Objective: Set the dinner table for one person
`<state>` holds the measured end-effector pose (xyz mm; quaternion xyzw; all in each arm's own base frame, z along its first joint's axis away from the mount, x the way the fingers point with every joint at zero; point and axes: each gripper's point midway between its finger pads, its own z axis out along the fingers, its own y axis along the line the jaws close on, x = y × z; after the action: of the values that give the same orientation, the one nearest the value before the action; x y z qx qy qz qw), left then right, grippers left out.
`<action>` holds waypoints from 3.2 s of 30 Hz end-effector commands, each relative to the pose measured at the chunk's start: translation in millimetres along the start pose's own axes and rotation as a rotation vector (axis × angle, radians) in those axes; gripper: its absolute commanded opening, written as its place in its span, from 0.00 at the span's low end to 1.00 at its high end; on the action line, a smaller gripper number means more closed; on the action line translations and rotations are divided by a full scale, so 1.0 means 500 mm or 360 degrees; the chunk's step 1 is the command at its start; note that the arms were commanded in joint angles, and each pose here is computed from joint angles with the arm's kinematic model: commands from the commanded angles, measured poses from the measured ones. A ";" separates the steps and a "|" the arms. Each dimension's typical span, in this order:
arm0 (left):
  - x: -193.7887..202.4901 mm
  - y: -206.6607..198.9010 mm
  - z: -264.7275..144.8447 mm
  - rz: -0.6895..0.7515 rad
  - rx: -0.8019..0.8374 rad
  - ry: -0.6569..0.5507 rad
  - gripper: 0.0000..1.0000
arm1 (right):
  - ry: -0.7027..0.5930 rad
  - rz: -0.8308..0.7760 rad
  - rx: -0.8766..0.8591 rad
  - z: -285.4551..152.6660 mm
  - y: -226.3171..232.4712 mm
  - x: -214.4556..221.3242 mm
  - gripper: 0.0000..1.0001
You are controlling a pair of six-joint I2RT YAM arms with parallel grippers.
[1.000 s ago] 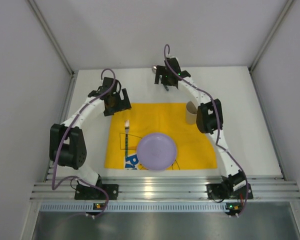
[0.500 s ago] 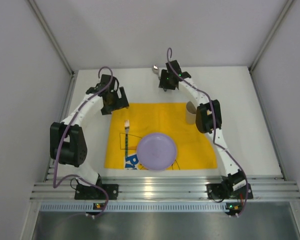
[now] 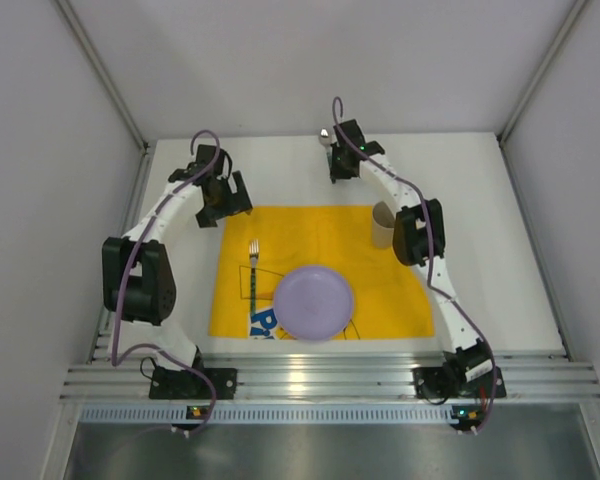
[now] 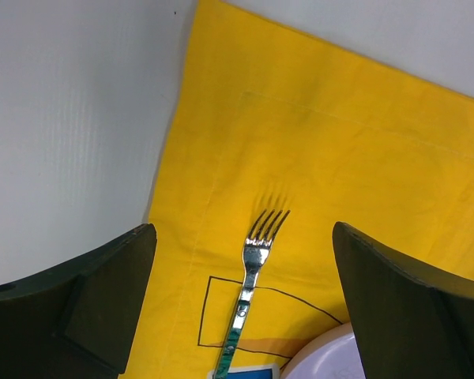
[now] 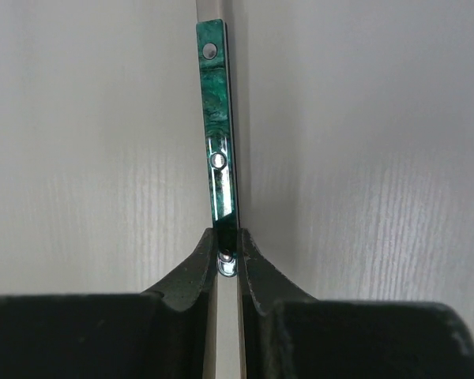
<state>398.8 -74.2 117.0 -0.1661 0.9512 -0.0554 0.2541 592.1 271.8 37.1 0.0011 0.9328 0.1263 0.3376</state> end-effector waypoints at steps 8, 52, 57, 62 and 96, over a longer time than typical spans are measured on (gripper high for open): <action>-0.033 -0.047 0.002 0.0036 0.0156 0.0009 0.98 | 0.0062 -0.0081 0.0190 -0.093 -0.076 -0.029 0.00; 0.063 -0.014 -0.042 0.0142 0.0220 0.0121 0.98 | 0.0098 0.0004 0.0283 -0.090 -0.253 -0.040 0.78; 0.063 0.002 -0.046 0.0138 0.0153 0.0116 0.99 | 0.0130 -0.0006 0.0397 -0.071 -0.296 -0.022 0.70; 0.054 0.005 -0.045 0.0134 0.0130 0.0103 0.99 | 0.0219 -0.0062 0.0542 -0.076 -0.334 0.015 0.46; 0.054 -0.041 -0.108 -0.0020 0.0397 -0.0057 0.99 | -0.0404 -0.0018 0.0957 -0.858 -0.302 -0.052 0.00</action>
<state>345.9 -100.2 128.8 -0.1354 0.9462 -0.1562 0.2491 410.5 -3.5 333.1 0.1218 0.8700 -0.1810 0.4421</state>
